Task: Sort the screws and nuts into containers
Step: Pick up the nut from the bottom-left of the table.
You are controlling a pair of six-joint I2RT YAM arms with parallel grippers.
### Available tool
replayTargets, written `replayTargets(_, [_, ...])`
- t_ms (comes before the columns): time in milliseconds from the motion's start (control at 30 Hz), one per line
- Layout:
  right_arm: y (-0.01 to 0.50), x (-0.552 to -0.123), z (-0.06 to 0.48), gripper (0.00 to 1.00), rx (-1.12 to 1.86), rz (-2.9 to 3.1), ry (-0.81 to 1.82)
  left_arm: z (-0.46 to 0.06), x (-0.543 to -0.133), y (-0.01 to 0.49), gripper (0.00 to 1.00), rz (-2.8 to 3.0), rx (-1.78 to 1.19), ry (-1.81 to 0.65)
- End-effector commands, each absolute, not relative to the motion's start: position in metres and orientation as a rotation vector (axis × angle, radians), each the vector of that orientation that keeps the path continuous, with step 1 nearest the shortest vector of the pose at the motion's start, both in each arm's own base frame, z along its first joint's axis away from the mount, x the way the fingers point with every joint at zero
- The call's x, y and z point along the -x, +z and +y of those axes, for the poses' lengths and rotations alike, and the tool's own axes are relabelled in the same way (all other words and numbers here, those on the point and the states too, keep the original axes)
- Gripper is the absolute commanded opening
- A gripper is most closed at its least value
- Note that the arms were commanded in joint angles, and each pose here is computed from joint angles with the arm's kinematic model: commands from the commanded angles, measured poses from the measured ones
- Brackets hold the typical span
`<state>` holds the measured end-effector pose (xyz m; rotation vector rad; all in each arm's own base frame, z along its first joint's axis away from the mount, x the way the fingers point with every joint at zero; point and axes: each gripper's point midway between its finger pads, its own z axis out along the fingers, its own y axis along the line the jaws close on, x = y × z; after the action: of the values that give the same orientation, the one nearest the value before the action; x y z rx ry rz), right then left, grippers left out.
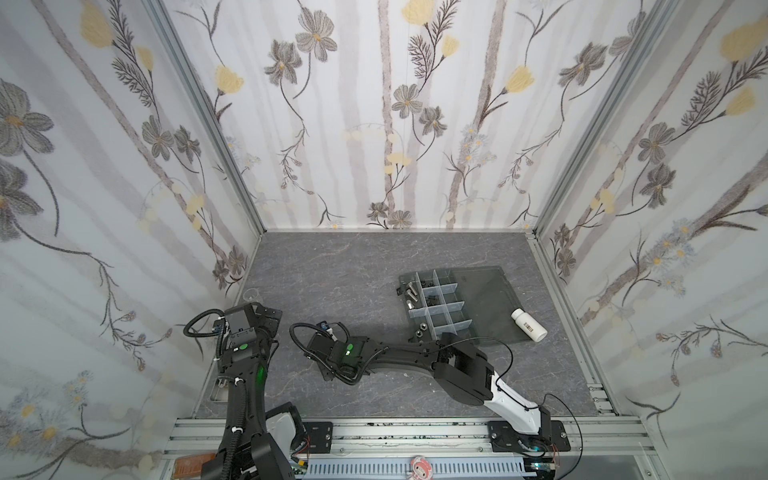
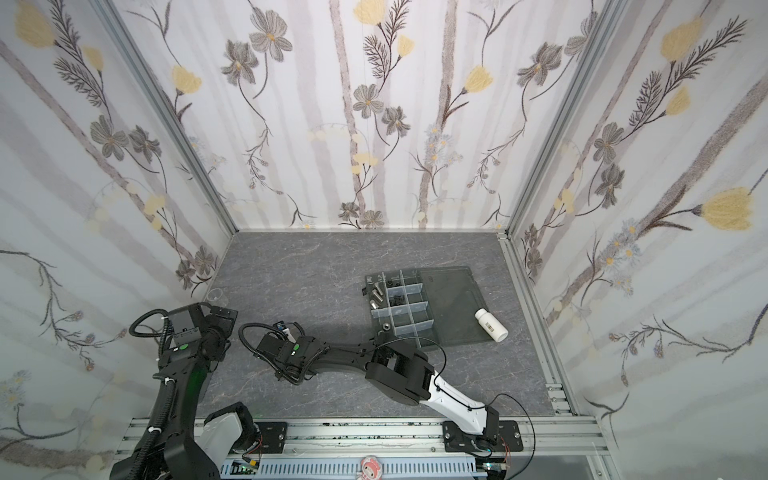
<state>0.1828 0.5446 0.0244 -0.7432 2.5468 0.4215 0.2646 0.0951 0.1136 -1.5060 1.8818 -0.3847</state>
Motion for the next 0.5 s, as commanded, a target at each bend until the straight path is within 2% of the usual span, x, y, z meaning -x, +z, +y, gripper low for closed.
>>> replayTargets(0, [0.018, -0.1748, 0.5346, 0.39, 0.774, 2.588, 0.371, 0.0987, -0.2662, 0.1162, 1.0, 1.86, 1.502, -0.375])
replayTargets(233, [0.0157, -0.1763, 0.5354, 0.37, 0.776, 2.586, 0.372, 0.0983, -0.2665, 0.1159, 1.0, 1.861, 1.5, -0.377])
replayTargets(367, [0.0156, -0.1757, 0.5355, 0.3, 0.778, 2.586, 0.371, 0.0987, -0.2663, 0.1155, 1.0, 1.86, 1.502, -0.375])
replayTargets(467, [0.0163, -0.1771, 0.5352, 0.28, 0.778, 2.584, 0.372, 0.0988, -0.266, 0.1148, 1.0, 1.861, 1.504, -0.373])
